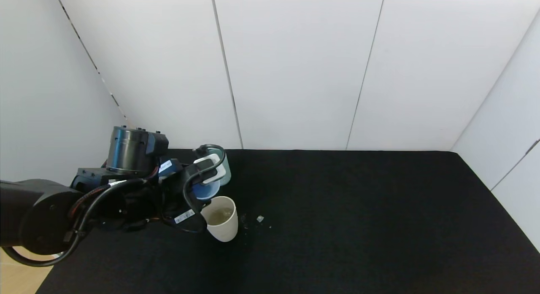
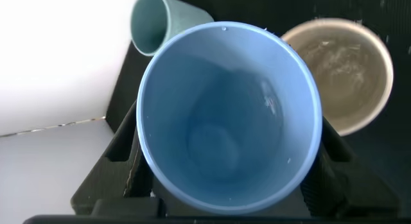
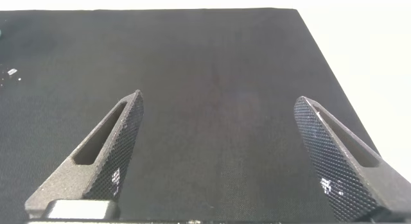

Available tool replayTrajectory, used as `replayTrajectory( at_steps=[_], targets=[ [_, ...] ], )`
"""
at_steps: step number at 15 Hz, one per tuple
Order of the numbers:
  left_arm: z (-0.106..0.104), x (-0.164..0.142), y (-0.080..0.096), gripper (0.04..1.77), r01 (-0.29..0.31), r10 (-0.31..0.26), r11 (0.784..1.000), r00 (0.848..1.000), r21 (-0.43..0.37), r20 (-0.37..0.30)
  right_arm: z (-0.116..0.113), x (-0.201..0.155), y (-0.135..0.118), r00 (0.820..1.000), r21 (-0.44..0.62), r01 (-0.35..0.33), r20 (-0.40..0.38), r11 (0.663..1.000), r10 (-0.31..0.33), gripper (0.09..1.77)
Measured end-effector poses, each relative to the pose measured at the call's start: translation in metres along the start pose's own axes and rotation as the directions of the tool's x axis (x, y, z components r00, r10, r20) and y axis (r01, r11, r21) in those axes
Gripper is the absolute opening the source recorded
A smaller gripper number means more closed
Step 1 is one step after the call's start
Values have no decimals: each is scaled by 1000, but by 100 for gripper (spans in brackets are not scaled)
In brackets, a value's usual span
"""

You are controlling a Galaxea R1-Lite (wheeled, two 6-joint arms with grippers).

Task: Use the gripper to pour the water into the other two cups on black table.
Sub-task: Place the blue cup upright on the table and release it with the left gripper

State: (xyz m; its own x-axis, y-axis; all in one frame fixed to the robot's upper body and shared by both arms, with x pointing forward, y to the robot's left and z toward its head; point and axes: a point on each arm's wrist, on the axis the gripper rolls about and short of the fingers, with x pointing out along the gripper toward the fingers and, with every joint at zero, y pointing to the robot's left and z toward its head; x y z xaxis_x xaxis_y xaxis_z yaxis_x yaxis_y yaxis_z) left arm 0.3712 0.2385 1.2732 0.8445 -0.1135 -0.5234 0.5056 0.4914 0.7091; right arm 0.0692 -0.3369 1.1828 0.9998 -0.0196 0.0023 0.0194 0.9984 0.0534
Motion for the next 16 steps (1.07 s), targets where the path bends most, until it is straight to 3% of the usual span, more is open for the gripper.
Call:
replayTrajectory(
  at_steps=[6, 10, 13, 16],
  targets=[
    [19, -7, 27, 125, -64, 72, 994, 993, -89, 92, 0, 0, 0, 1000, 0, 0, 0, 1000, 0, 171],
    [49, -9, 35, 125, -57, 101, 971, 978, -234, 180, 0, 0, 0, 1000, 0, 0, 0, 1000, 0, 171],
    [82, -6, 26, 125, 30, 82, 920, 960, -392, 268, 0, 0, 0, 1000, 0, 0, 0, 1000, 0, 171],
    [119, 2, 13, 125, 153, 60, 826, 933, -542, 355, 0, 0, 0, 1000, 0, 0, 0, 1000, 0, 171]
  ],
)
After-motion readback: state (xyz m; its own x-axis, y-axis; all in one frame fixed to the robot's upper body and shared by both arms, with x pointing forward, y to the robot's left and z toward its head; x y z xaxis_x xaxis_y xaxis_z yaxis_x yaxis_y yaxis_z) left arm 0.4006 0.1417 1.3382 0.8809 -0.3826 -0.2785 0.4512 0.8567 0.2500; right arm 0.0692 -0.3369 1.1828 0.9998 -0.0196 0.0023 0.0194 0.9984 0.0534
